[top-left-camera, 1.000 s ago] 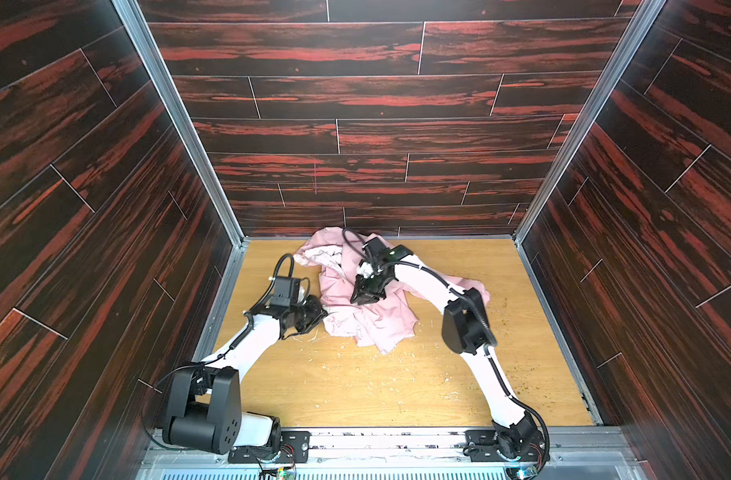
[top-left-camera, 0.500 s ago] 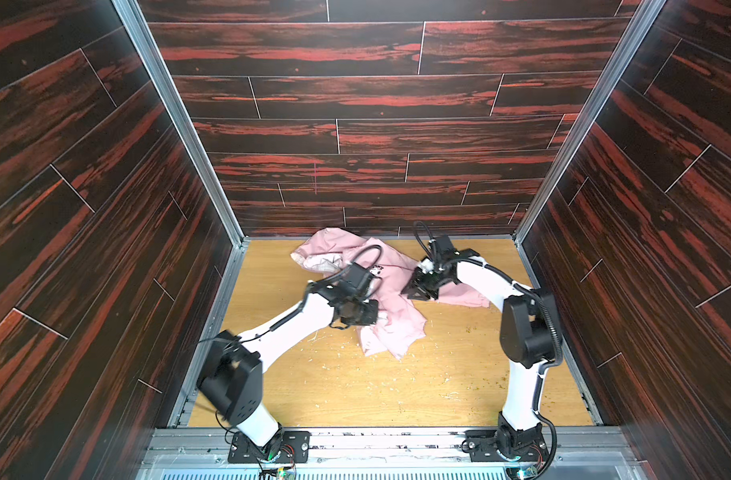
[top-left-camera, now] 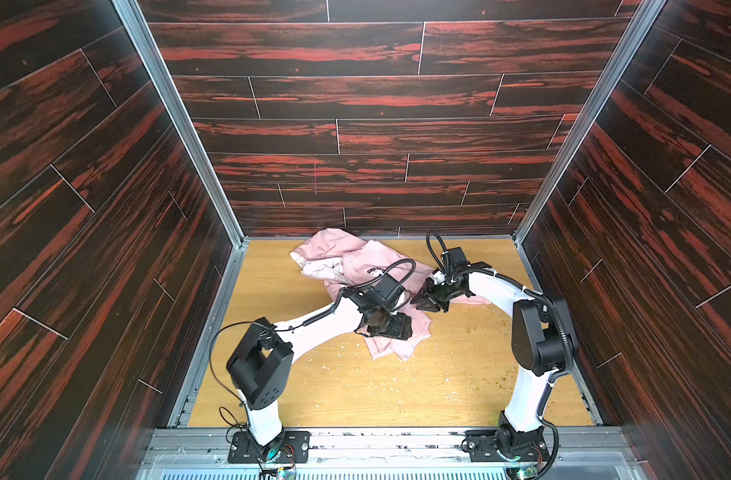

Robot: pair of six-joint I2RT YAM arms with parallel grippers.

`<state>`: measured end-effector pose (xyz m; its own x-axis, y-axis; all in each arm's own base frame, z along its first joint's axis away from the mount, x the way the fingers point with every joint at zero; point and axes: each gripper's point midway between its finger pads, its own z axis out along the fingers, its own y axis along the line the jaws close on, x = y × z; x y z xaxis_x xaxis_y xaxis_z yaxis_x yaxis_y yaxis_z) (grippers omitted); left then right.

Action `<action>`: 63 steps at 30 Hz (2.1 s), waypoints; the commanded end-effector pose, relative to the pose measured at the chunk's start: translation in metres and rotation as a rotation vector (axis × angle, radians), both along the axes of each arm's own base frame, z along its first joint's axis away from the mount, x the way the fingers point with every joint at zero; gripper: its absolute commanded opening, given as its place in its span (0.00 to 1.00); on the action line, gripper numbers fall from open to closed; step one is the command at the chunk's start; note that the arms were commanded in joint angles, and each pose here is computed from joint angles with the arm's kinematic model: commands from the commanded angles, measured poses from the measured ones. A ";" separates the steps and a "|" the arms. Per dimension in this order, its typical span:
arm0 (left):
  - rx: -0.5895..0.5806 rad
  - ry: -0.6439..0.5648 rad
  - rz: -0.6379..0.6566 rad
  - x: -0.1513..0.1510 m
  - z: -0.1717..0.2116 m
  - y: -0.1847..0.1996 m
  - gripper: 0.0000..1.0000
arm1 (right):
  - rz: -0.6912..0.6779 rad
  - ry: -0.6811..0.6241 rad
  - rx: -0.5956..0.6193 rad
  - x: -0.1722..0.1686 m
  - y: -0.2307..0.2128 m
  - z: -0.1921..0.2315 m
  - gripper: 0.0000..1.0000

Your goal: Zip up the jacket

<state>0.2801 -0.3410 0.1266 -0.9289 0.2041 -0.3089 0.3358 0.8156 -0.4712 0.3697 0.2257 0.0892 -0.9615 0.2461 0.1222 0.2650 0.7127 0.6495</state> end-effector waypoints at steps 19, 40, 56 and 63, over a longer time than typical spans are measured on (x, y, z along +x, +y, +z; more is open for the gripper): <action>-0.117 0.234 0.573 0.029 -0.018 0.115 0.80 | 0.248 -0.010 -0.024 -0.055 0.080 0.010 0.44; -0.282 0.389 0.767 0.088 -0.069 0.133 0.57 | 0.593 -0.260 -0.383 -0.072 0.111 0.004 0.43; -0.295 0.382 0.765 0.088 -0.064 0.134 0.46 | 0.690 -0.263 -0.445 -0.083 0.123 -0.016 0.34; -0.290 0.374 0.768 0.089 -0.064 0.136 0.36 | 0.667 -0.258 -0.485 -0.081 0.115 -0.021 0.18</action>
